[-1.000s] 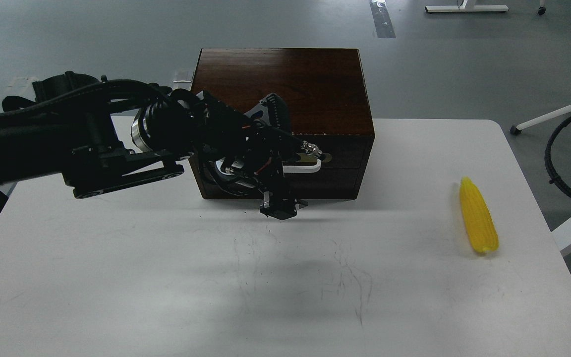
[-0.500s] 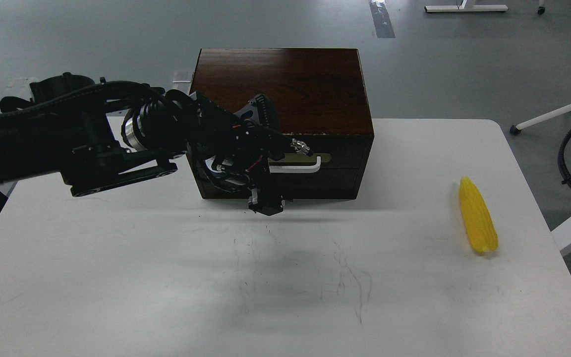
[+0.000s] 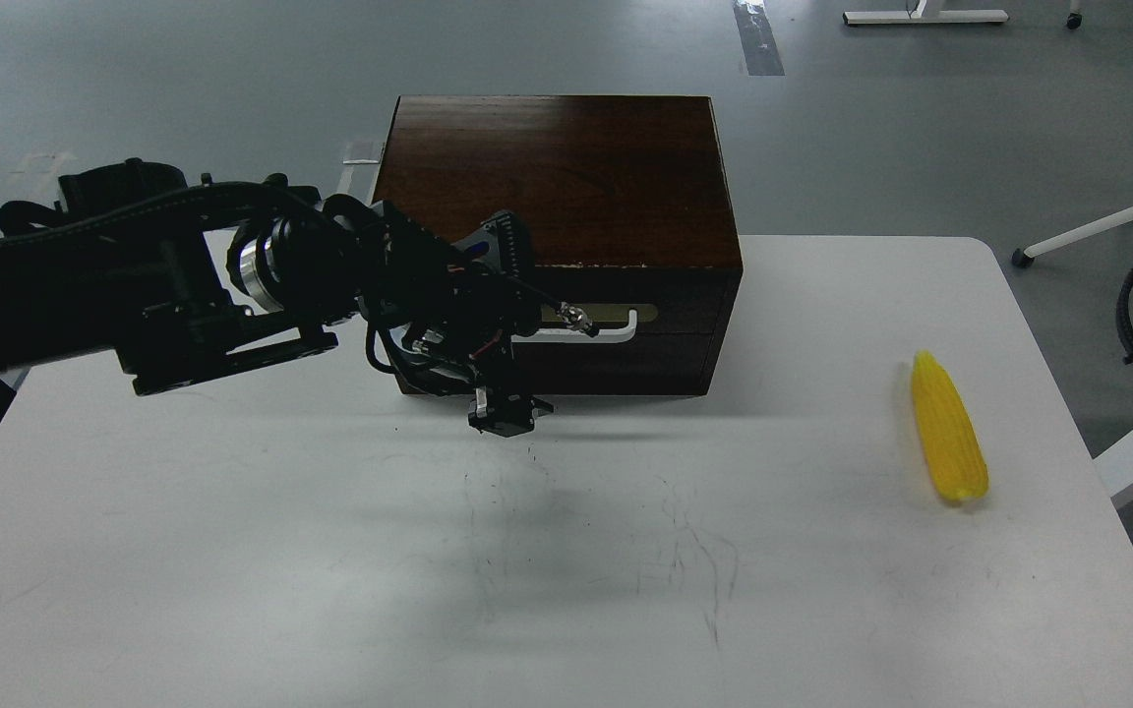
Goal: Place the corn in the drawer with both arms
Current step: 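Lower the left gripper onto the white drawer handle and grasp it, then pull the drawer handle toward the robot with the left gripper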
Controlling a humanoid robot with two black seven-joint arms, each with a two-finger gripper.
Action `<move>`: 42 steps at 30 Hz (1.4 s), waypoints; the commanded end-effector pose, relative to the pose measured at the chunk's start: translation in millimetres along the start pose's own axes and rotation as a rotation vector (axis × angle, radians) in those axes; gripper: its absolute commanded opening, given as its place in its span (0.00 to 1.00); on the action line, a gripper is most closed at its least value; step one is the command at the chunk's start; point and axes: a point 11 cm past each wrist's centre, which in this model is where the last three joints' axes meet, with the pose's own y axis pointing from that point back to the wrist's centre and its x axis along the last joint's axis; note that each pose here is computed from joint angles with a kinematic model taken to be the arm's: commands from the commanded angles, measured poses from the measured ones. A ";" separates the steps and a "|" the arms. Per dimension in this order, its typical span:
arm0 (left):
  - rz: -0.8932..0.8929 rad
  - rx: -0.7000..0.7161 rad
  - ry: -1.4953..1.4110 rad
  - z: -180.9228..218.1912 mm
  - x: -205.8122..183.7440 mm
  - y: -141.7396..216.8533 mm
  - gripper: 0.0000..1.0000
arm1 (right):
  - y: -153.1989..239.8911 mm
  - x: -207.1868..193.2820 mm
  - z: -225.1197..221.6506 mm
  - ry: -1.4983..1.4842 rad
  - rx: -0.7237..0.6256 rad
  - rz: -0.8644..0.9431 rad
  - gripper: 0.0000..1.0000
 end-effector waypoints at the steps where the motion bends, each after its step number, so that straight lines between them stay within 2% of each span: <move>1: 0.003 -0.014 -0.005 1.8 2.0 0.6 0.85 | -0.2 -0.4 -0.1 -0.002 0.001 -0.001 1.00; 3: 0.009 -0.030 -0.017 5.6 6.0 1.6 0.78 | -0.1 0.0 -0.3 -0.001 0.001 0.000 1.00; 9: 0.013 -0.059 -0.025 10.0 8.3 2.9 0.72 | -0.1 0.0 -0.3 -0.001 0.001 0.000 1.00; 10: 0.013 -0.059 -0.025 10.0 8.3 2.9 0.69 | -0.1 0.0 -0.3 -0.001 0.001 0.000 1.00; 11: 0.012 -0.061 -0.027 11.1 8.3 2.7 0.62 | 0.0 0.5 -0.5 0.000 0.002 0.001 1.00; 14: 0.018 -0.076 -0.037 16.4 9.8 3.3 0.53 | 0.1 0.8 -0.6 0.002 0.001 0.002 1.00; 42: 0.067 -0.217 -0.177 67.8 31.9 27.3 0.54 | 1.5 9.6 -8.9 0.023 0.014 0.025 1.00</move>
